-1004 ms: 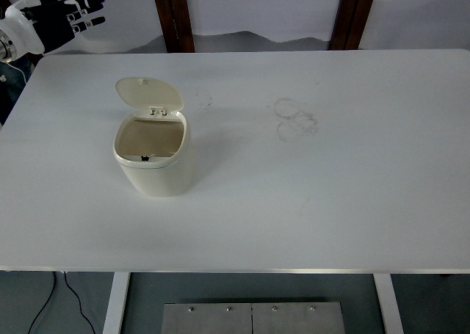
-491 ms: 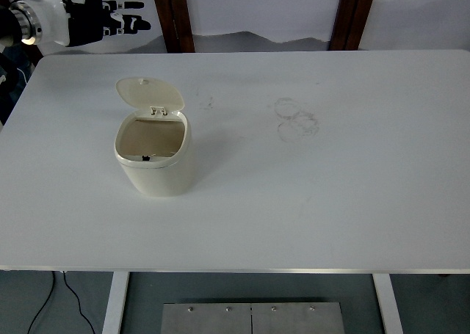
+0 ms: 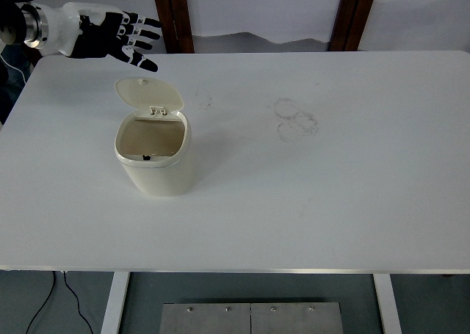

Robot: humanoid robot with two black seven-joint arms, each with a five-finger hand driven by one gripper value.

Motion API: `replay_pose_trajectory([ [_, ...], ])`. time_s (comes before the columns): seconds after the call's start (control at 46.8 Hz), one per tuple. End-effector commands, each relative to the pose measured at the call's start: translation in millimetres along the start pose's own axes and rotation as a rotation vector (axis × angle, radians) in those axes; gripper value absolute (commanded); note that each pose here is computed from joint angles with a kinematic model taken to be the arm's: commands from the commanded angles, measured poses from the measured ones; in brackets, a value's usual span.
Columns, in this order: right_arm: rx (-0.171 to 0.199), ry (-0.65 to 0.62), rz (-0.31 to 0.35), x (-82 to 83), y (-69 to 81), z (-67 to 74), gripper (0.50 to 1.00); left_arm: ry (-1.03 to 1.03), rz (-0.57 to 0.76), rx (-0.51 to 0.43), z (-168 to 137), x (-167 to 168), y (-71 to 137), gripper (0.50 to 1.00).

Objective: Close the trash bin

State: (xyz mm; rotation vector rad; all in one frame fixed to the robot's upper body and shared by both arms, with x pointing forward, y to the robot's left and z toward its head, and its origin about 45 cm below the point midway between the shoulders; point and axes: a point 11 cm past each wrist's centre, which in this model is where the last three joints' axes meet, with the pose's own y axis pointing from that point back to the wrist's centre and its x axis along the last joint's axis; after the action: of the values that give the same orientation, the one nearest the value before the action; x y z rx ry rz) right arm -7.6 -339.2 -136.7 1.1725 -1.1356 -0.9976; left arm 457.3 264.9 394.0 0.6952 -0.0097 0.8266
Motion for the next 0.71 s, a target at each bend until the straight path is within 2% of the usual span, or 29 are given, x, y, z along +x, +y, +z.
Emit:
replay_pose_trajectory([
  [0.0, 0.000, 0.000, -0.001, 0.0, 0.0, 0.0, 0.995, -0.061, -0.027, 0.044, 2, -5, 3, 1.000],
  [0.171, 0.002, 0.000, 0.000, 0.1, 0.0, -0.9, 0.995, -0.179, -0.073, 0.094, 15, -10, 14, 1.000],
  [0.491, 0.003, 0.000, 0.000, 0.3, 0.1, -1.9, 0.995, -0.321, -0.101, 0.108, 49, -12, 33, 1.000],
  [0.684, 0.003, 0.000, 0.000, 0.3, 0.1, -1.9, 0.995, -0.359, -0.138, 0.151, 46, -21, 37, 1.000],
])
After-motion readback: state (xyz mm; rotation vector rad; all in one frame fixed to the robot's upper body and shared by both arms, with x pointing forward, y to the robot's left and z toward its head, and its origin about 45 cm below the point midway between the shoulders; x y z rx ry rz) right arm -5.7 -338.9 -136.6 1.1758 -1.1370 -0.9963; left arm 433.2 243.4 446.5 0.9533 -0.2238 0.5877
